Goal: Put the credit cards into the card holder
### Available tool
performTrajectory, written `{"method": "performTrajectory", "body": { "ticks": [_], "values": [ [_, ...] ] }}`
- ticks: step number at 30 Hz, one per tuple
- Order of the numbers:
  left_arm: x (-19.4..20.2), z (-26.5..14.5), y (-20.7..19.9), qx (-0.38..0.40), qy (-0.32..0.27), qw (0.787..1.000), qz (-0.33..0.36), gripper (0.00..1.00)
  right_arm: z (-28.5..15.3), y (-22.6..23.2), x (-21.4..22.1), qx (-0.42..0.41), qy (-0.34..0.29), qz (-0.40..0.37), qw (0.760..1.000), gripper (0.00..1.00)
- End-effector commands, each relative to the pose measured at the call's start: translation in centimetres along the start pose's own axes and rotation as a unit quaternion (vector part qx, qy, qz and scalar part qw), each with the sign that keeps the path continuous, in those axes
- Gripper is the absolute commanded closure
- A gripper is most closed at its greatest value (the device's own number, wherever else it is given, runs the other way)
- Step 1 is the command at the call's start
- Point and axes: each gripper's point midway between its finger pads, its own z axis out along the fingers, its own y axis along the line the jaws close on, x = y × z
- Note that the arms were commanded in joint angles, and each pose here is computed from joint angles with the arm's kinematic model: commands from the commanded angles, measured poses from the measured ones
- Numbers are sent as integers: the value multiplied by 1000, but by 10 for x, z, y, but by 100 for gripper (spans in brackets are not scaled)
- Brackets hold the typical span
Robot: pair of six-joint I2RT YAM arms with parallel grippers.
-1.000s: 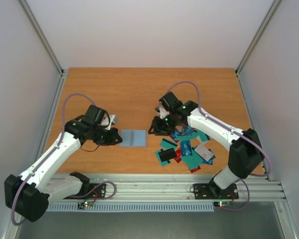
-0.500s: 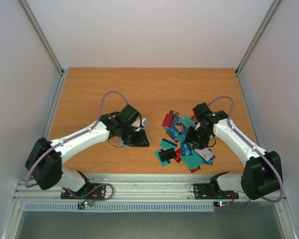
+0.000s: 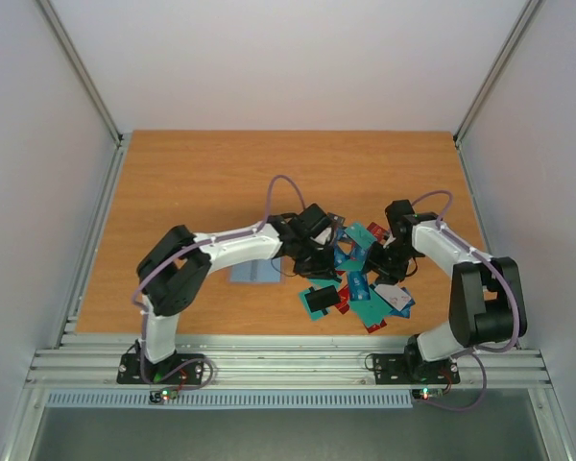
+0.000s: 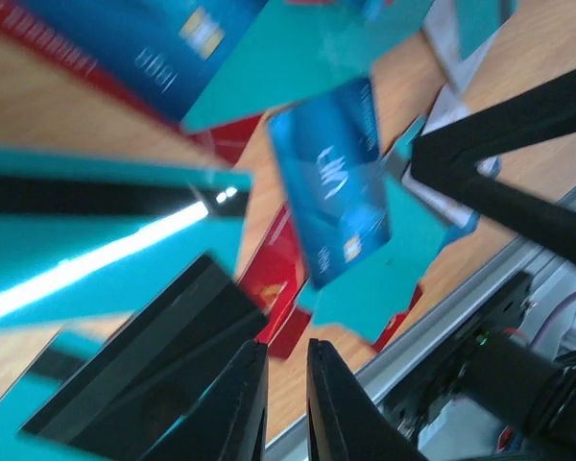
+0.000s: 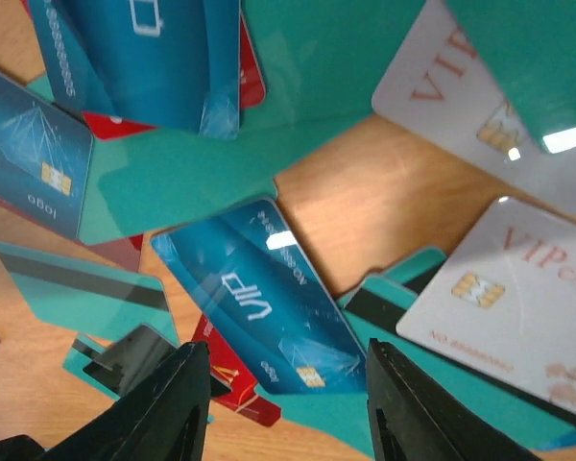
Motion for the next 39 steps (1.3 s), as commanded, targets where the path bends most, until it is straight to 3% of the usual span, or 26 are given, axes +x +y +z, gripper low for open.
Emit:
{"method": "performTrajectory", "body": {
  "ticks": [1, 13, 25, 33, 39],
  "values": [
    [-22, 19, -29, 37, 1, 999, 28, 86, 8, 7, -13, -47, -3, -10, 999, 54],
    [-29, 66, -30, 60, 55, 995, 57, 92, 28, 7, -19, -83, 17, 9, 996, 54],
    [-9, 99, 7, 33, 114, 991, 69, 94, 48, -2, 0, -100, 43, 40, 993, 55],
    [-1, 110, 27, 13, 134, 989, 69, 95, 36, 18, 18, -166, 75, 20, 983, 55],
    [-11, 97, 32, 5, 116, 990, 77, 95, 16, 30, 32, -202, 88, 10, 975, 55]
  ]
}}
